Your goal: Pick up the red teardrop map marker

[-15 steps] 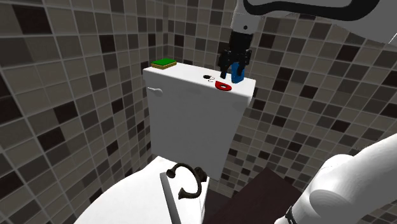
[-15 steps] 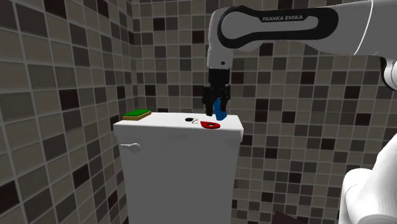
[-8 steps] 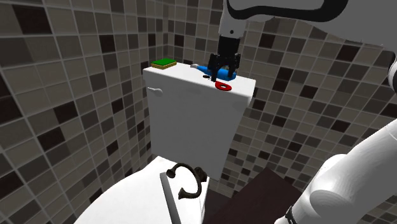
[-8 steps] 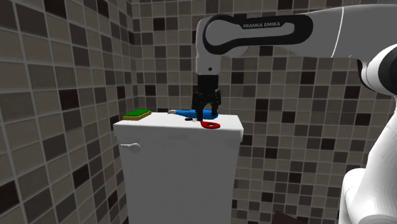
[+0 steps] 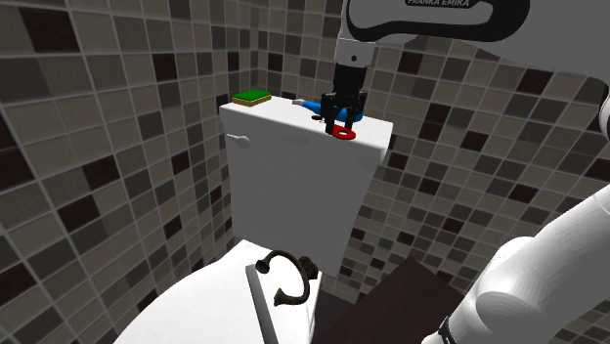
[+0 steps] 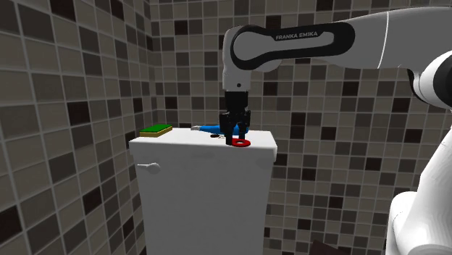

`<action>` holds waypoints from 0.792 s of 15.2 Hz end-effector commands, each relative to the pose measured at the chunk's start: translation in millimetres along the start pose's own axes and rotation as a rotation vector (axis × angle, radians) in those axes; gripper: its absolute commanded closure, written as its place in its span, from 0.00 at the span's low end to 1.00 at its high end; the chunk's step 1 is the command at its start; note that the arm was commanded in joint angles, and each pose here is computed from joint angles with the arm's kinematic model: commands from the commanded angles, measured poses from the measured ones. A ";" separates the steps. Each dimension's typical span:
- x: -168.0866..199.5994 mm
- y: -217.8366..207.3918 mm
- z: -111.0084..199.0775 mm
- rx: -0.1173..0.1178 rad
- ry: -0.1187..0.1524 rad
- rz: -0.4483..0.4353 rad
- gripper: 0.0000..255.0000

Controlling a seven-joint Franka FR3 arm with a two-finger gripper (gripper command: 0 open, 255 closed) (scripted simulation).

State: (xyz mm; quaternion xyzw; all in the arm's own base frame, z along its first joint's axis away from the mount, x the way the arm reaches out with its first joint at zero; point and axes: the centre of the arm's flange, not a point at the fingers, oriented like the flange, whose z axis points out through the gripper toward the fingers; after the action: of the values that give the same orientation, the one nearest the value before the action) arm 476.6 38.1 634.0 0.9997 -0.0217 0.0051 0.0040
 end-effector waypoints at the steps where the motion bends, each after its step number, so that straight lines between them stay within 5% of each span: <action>1: 0.1 0.0 1.1 0.000 -0.003 0.000 1.00; 12: -0.8 -0.1 -31.6 0.000 -0.003 0.000 1.00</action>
State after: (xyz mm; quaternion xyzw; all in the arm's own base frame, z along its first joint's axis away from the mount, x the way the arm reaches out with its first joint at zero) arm 474.8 38.9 659.9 0.9998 -0.0216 0.0040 0.0041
